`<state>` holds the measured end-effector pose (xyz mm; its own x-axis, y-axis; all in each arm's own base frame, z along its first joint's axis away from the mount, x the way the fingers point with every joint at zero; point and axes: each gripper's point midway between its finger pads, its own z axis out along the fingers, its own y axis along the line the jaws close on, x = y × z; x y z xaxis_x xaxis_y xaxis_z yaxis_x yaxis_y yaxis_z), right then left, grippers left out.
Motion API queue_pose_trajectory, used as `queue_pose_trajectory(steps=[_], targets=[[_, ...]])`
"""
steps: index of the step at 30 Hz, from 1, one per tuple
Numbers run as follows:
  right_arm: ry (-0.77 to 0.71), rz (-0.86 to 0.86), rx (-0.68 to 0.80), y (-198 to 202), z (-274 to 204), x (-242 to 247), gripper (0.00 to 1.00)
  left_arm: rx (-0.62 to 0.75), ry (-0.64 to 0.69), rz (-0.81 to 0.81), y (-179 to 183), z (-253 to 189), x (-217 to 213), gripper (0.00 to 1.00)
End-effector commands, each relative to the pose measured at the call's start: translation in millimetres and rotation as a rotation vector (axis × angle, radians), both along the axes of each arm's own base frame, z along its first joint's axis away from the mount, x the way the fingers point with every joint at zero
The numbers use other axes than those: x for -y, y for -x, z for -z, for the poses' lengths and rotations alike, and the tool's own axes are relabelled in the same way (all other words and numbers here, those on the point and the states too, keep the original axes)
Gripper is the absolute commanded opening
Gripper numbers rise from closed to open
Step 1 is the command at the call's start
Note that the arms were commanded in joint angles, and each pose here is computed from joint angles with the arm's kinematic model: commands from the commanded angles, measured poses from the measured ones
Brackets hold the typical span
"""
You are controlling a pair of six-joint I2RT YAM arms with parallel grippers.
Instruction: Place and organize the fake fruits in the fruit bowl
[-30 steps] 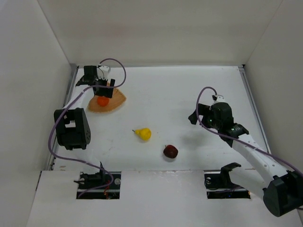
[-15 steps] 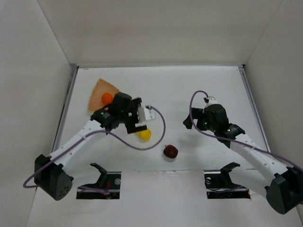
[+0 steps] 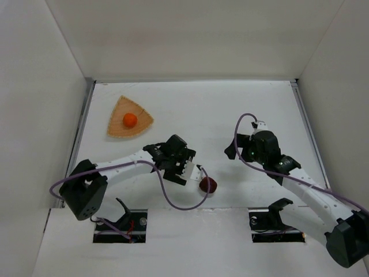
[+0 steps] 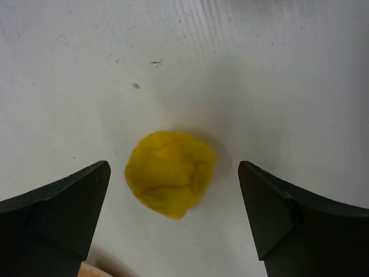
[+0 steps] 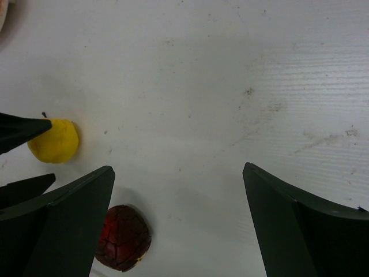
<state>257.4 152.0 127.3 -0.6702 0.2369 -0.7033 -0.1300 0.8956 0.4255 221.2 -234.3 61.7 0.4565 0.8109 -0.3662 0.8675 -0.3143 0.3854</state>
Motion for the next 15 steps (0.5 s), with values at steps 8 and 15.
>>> queue_pose_trajectory(steps=[8,15], targets=[[-0.040,0.034,0.040,-3.9,-9.6,-3.4,1.00,-0.077,-0.114,-0.062,-21.2,13.2,-15.0,0.44],[-0.075,-0.035,0.066,-0.1,-33.5,-29.8,1.00,-0.035,0.166,-0.384,-83.1,-79.4,-23.5,0.26]])
